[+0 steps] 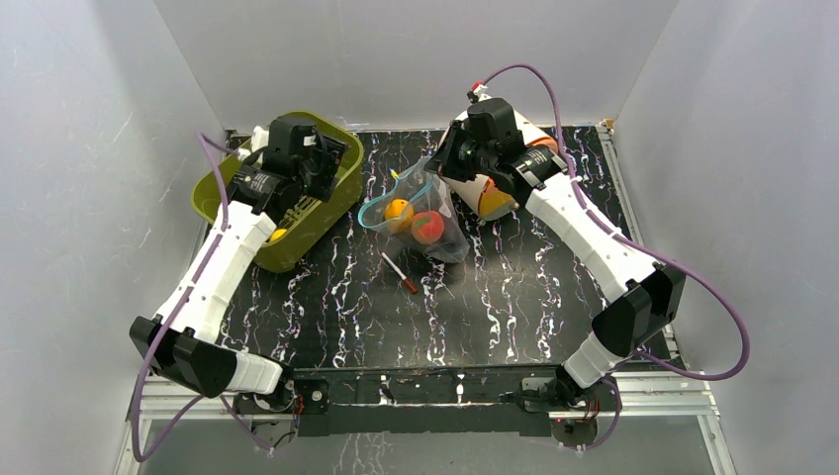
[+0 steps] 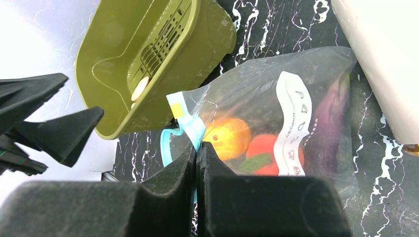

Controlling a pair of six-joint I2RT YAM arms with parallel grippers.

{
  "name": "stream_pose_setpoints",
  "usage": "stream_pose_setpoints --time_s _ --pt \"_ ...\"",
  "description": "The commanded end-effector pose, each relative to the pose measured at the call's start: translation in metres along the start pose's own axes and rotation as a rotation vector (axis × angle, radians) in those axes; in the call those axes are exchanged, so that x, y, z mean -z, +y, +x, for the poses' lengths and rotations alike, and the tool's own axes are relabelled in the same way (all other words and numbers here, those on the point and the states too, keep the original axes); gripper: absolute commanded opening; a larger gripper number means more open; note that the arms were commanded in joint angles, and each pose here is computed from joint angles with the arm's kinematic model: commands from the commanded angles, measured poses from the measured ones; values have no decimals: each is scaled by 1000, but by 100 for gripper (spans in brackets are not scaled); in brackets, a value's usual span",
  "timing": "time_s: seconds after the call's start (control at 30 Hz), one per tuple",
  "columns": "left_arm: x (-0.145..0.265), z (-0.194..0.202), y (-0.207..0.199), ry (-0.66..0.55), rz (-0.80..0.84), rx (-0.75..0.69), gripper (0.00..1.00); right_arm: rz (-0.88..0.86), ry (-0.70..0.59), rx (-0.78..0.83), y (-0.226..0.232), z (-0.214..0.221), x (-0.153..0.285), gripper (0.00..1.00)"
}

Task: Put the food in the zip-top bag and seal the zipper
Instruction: Move the bin to the center of the board.

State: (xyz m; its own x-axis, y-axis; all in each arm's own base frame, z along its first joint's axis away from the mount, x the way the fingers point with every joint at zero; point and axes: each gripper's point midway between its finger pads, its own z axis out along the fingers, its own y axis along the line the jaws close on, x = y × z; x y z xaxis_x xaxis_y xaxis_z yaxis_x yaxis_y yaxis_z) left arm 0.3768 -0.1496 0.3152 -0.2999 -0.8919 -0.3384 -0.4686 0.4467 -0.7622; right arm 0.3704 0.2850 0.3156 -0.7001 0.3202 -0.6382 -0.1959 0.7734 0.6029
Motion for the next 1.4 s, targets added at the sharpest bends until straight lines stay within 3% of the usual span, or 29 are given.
stream_pose_setpoints --time_s 0.0,0.23,0.37,0.57,0.73,0.9,1.17,1.37 --pt "3 -21 62 -62 -273 319 69 -93 -129 31 30 -36 28 0" --pt "-21 -45 117 -107 -458 564 65 -88 -141 33 28 -38 33 0" --pt "-28 -46 125 -109 -530 579 59 -91 -146 35 30 -41 35 0" --pt "-27 -21 151 -31 -741 612 63 -72 -161 34 24 -42 40 0" --pt "-39 -16 163 -46 -737 657 60 -69 -165 40 24 -45 40 0" --pt "-48 -27 170 -87 -736 635 45 -69 -165 40 24 -46 40 0" --pt "-55 -34 176 -109 -734 599 29 -63 -173 35 21 -49 42 0" --pt "-59 -51 177 -141 -712 568 26 -62 -175 35 20 -49 42 0"
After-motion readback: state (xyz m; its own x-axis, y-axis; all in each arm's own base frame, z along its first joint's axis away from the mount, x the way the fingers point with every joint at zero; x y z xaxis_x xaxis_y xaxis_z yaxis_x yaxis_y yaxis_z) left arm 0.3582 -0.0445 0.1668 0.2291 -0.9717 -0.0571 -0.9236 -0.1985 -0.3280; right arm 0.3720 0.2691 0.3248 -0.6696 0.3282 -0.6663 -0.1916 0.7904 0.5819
